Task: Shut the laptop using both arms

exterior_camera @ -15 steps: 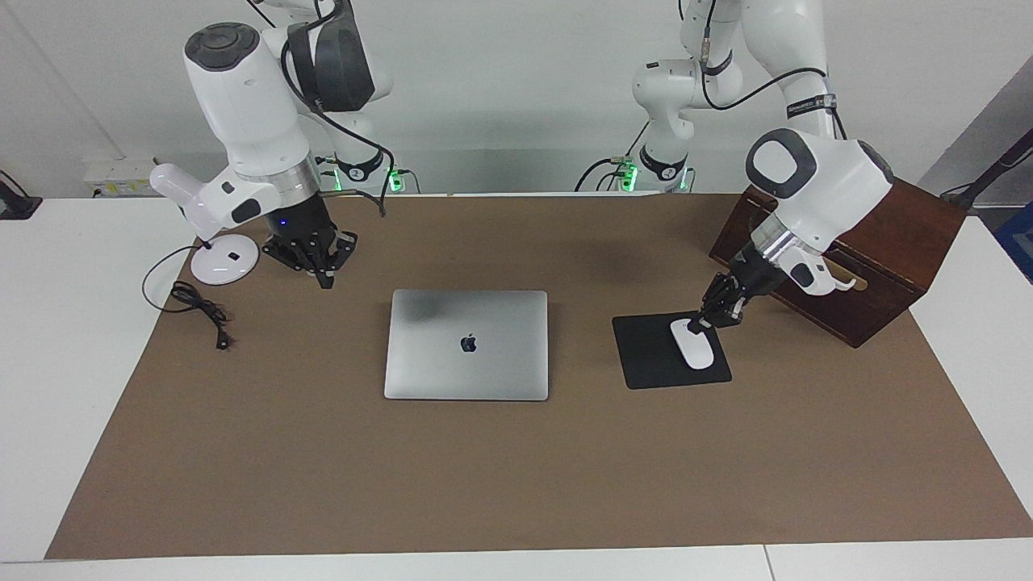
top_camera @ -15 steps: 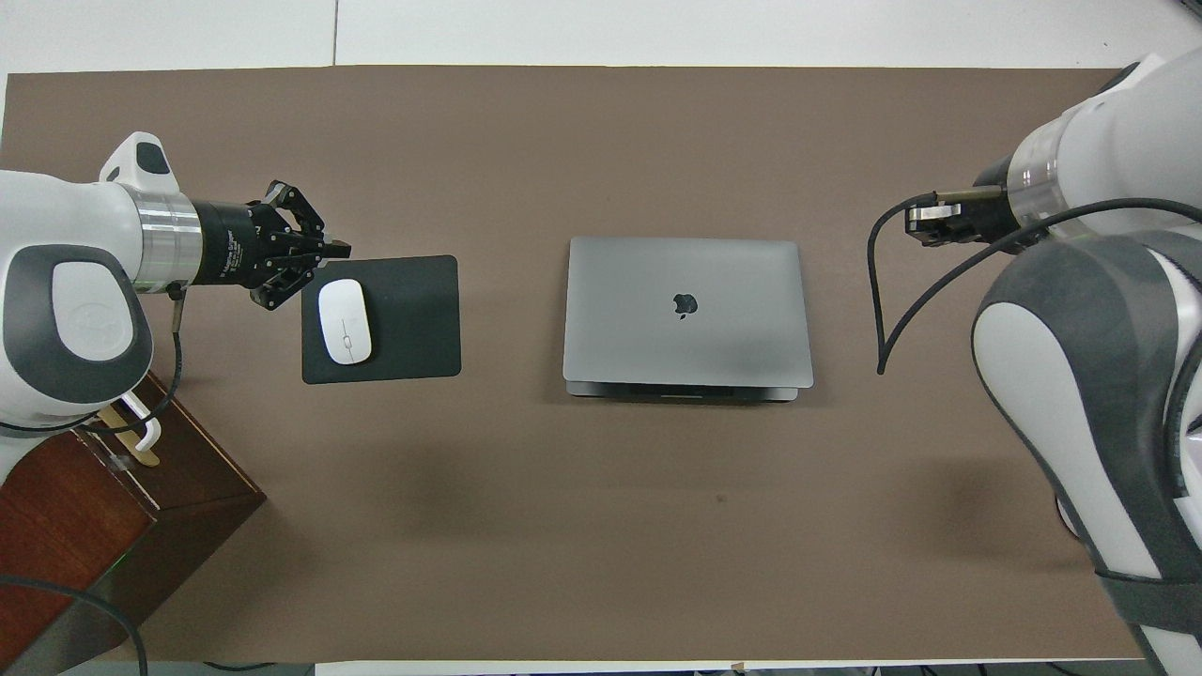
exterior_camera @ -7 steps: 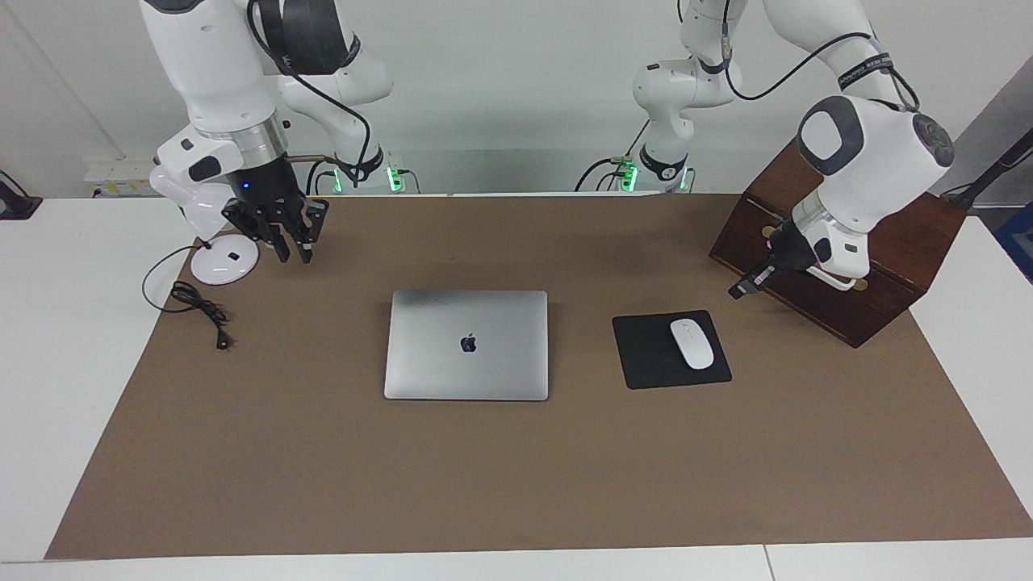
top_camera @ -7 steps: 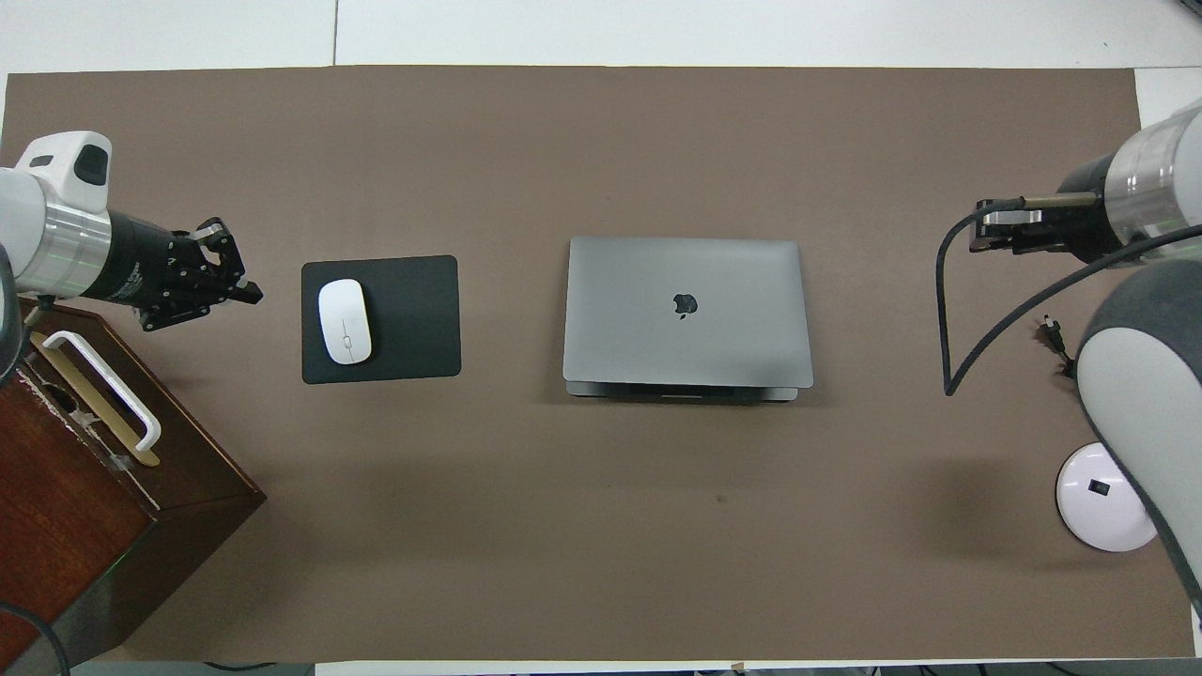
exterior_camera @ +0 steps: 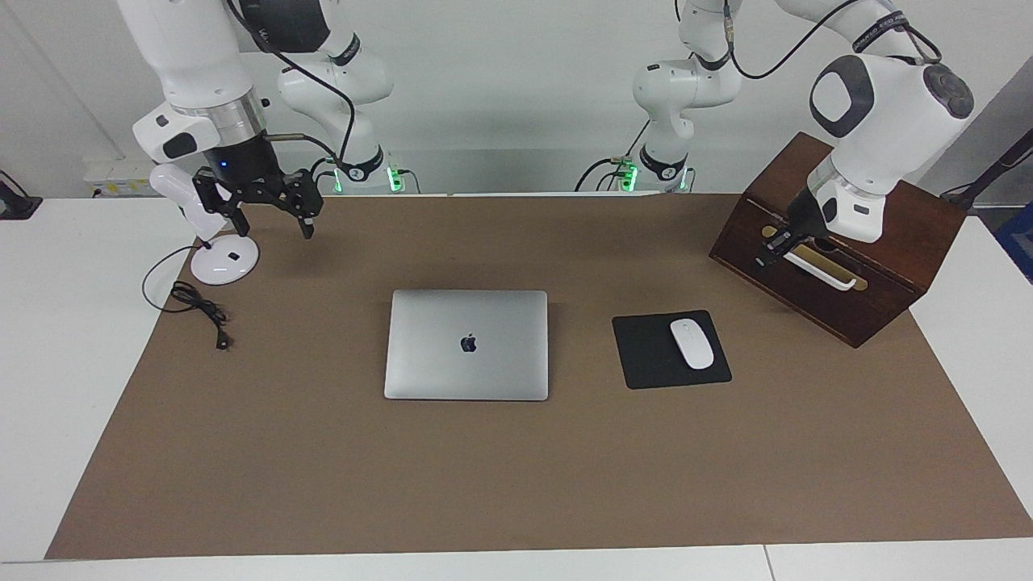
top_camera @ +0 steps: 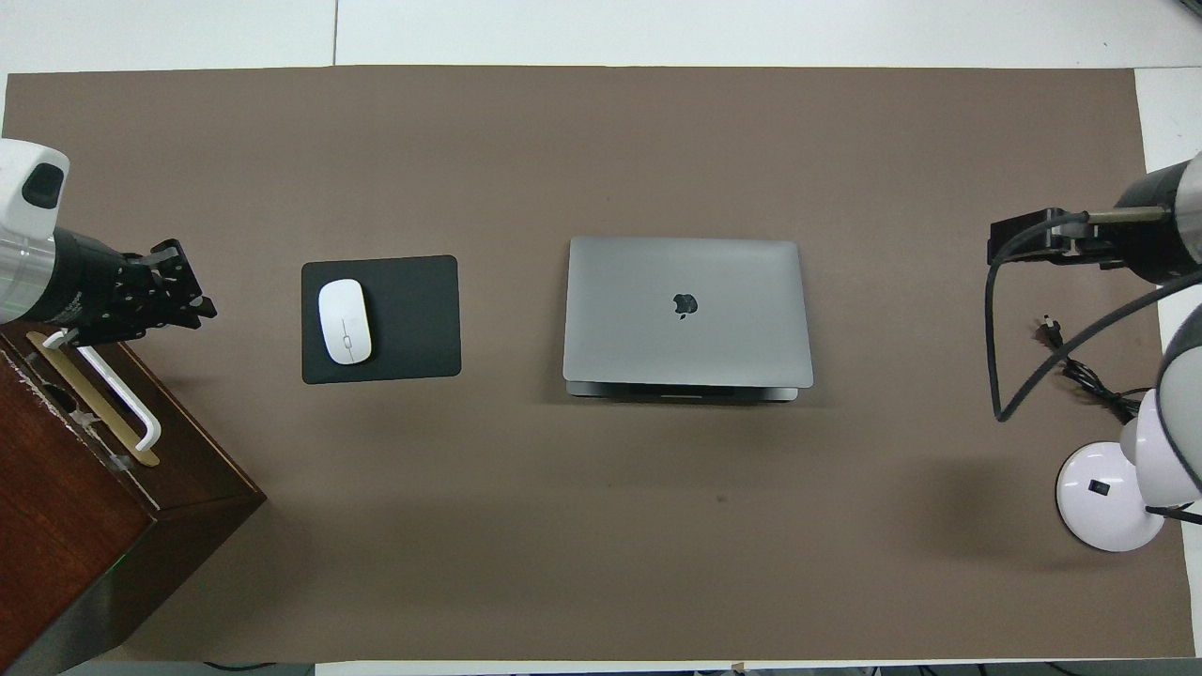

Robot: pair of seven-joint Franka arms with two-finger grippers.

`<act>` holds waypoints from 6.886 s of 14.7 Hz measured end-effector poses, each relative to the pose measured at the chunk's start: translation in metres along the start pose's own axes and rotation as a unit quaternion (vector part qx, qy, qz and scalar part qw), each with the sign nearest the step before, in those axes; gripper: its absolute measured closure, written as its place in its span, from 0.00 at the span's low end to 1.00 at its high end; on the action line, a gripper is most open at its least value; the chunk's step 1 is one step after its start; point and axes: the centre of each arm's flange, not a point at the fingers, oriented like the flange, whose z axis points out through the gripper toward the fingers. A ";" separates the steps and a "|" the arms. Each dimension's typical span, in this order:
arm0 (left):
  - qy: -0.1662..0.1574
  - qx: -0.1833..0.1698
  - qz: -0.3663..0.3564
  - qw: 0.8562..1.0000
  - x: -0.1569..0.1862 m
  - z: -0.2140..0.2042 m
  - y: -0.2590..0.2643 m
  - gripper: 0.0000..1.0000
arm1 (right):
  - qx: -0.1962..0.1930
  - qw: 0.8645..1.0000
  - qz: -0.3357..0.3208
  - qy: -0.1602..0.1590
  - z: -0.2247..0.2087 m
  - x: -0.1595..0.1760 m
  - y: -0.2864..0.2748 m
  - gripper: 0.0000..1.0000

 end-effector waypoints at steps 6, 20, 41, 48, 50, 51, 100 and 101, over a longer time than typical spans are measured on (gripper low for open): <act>0.028 0.057 0.032 0.997 -0.020 -0.026 -0.005 0.33 | -0.001 1.000 -0.009 0.002 -0.002 0.001 0.016 0.00; -0.003 0.075 0.068 0.995 -0.016 -0.031 0.014 0.00 | -0.009 1.000 -0.013 -0.012 -0.011 -0.002 0.022 0.00; -0.026 0.083 0.138 0.987 -0.022 -0.060 0.024 0.00 | -0.010 1.000 0.002 -0.029 -0.021 -0.004 0.038 0.00; -0.035 0.086 0.139 0.986 -0.026 -0.065 0.024 0.00 | -0.010 1.000 0.003 -0.029 -0.021 -0.004 0.040 0.00; -0.026 0.083 0.144 0.986 -0.027 -0.068 0.030 0.00 | -0.010 1.000 0.003 -0.029 -0.021 -0.004 0.040 0.00; -0.019 0.080 0.145 0.986 -0.027 -0.071 0.031 0.00 | -0.010 1.000 0.003 -0.029 -0.021 -0.004 0.040 0.00; 0.009 0.070 0.148 0.986 -0.018 -0.085 0.023 0.00 | -0.009 1.000 0.009 -0.026 0.003 0.016 0.048 0.00; 0.010 0.070 0.147 0.987 -0.018 -0.085 0.023 0.00 | -0.009 1.000 0.009 -0.026 0.003 0.016 0.048 0.00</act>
